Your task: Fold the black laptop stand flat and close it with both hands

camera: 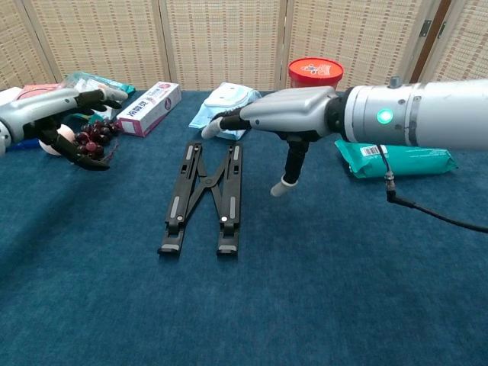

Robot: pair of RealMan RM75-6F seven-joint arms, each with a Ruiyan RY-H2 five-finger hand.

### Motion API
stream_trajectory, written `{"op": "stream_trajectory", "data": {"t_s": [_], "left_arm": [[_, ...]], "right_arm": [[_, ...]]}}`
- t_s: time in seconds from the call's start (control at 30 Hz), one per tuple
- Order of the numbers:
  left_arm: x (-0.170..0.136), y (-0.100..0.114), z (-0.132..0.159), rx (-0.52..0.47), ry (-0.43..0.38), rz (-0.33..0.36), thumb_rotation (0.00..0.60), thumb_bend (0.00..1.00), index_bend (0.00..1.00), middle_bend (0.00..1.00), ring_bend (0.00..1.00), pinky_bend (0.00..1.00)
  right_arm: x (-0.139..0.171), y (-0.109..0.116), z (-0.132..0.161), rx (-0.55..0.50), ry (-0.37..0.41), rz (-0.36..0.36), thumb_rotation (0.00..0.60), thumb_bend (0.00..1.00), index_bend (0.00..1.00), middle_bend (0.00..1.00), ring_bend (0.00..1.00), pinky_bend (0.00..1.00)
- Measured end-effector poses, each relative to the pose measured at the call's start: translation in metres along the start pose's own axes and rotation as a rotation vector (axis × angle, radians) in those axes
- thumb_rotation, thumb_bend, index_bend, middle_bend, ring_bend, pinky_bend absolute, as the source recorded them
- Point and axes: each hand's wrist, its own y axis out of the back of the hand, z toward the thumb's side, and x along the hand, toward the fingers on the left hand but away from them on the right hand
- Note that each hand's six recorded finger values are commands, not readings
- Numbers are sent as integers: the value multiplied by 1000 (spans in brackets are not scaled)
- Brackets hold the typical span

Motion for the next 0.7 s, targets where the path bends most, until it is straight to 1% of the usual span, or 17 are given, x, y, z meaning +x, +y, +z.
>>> {"op": "stream_trajectory", "data": {"t_s": [0.13, 0.3, 0.47, 0.6, 0.7], "left_arm": [[-10, 8, -6, -1, 18, 17, 600, 120, 0, 93, 72, 65], [-17, 12, -11, -8, 32, 28, 600, 120, 0, 91, 72, 63], [-23, 16, -18, -15, 48, 39, 600, 120, 0, 89, 72, 62], [-26, 19, -25, -21, 64, 46, 600, 120, 0, 87, 72, 61], [-27, 20, -28, -27, 72, 48, 600, 120, 0, 85, 72, 61]], "right_arm": [[-9, 7, 9, 71, 66, 59, 600, 21, 0, 0, 0, 0], [-22, 9, 4, 171, 88, 88, 600, 9, 0, 0, 0, 0], [-36, 2, 1, 239, 102, 109, 600, 9, 0, 0, 0, 0], [-48, -8, 5, 285, 130, 124, 600, 9, 0, 0, 0, 0], [-57, -14, 10, 299, 147, 124, 600, 9, 0, 0, 0, 0]]}}
